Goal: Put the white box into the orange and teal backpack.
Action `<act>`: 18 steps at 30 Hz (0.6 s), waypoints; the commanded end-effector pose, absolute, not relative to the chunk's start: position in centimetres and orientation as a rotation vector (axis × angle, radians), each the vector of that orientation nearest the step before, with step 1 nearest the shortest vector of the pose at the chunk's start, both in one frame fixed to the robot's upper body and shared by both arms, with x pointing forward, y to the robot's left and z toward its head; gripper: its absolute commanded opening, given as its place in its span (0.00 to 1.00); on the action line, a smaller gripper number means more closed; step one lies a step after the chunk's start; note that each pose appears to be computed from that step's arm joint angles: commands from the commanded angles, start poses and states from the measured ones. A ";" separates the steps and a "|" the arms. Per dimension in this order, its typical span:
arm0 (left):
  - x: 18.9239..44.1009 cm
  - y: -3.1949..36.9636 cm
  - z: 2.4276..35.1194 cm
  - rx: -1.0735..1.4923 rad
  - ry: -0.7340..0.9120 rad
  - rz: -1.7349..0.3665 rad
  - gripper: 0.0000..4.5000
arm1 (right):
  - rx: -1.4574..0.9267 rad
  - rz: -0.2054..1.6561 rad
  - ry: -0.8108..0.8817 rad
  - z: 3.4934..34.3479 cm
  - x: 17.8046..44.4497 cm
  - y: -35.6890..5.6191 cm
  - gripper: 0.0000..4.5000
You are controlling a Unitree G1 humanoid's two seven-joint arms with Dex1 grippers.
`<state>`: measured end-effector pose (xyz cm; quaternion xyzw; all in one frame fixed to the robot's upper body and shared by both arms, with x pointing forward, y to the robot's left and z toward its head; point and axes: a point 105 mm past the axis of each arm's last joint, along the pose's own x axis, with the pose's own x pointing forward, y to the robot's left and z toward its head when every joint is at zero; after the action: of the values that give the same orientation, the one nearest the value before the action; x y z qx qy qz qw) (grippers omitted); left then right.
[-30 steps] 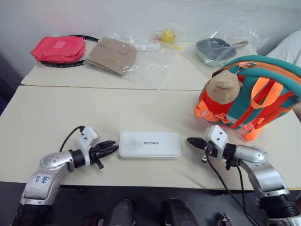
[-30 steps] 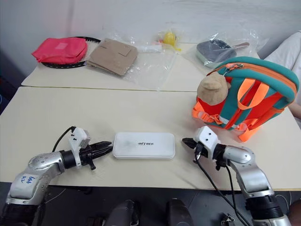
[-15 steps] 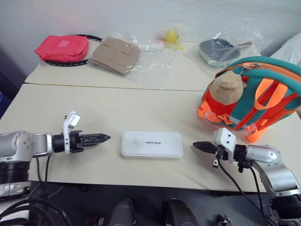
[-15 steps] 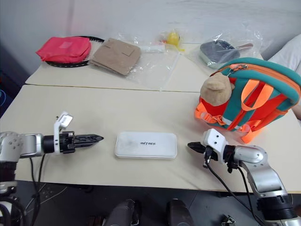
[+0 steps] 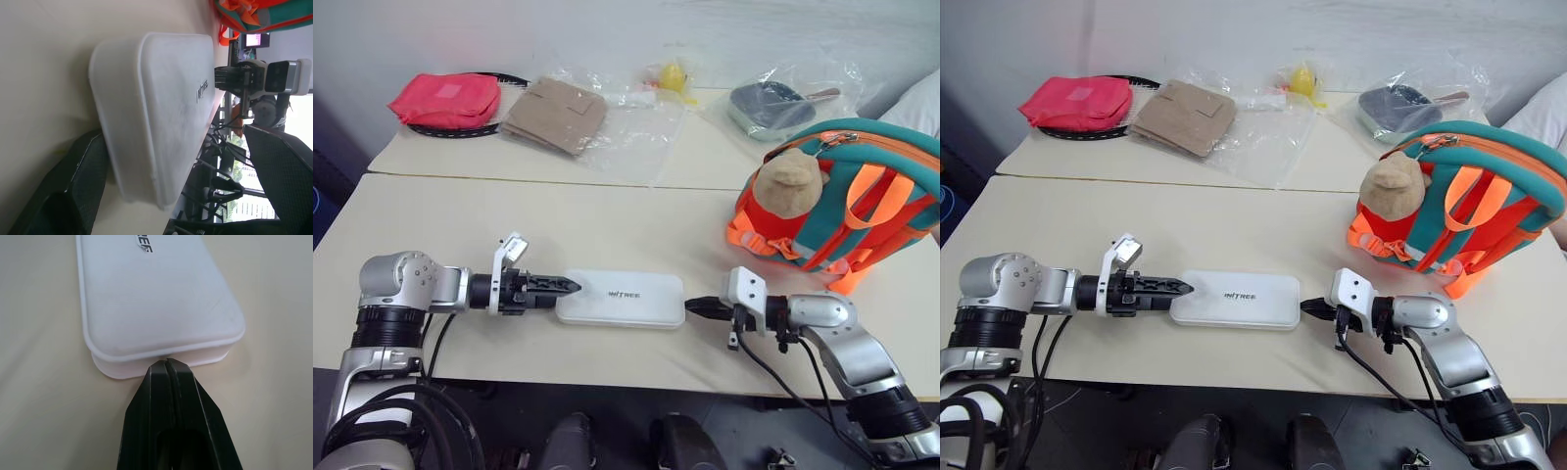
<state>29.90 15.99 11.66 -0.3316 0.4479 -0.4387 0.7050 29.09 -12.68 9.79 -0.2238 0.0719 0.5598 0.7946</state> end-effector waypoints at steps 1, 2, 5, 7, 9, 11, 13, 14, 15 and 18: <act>29.6 14.3 10.4 -0.752 1.060 -1.011 0.99 | -0.502 1.266 0.128 10.0 29.3 -12.1 0.00; 29.5 14.0 10.5 -0.757 1.063 -1.026 0.99 | -0.517 1.276 0.133 9.9 29.4 -12.2 0.00; 29.1 13.2 11.0 -0.768 1.070 -1.086 0.99 | -0.540 1.291 0.130 9.9 29.8 -12.3 0.00; 28.9 12.8 11.4 -0.774 1.066 -1.119 0.95 | -0.545 1.291 0.124 10.0 30.1 -12.3 0.00; 28.8 12.8 11.9 -0.787 1.052 -1.142 0.86 | -0.545 1.287 0.120 10.1 30.1 -12.4 0.00; 28.6 12.9 12.3 -0.798 1.034 -1.160 0.73 | -0.541 1.280 0.119 10.2 30.0 -12.7 0.00; 28.0 12.9 12.3 -0.751 1.044 -1.174 0.59 | -0.534 1.271 0.122 10.1 29.6 -13.2 0.00; 27.5 12.7 12.6 -0.737 1.043 -1.199 0.52 | -0.529 1.269 0.127 10.0 29.4 -13.5 0.00; 27.0 12.5 12.9 -0.731 1.040 -1.232 0.45 | -0.526 1.268 0.130 10.0 29.1 -13.7 0.00; 25.8 12.2 13.5 -0.721 1.027 -1.291 0.30 | -0.493 1.231 0.129 10.3 28.4 -14.8 0.00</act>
<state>26.60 12.79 12.30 -0.3171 0.4634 -0.5294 0.6360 28.54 -14.30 8.92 -0.2295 0.0803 0.5793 0.7780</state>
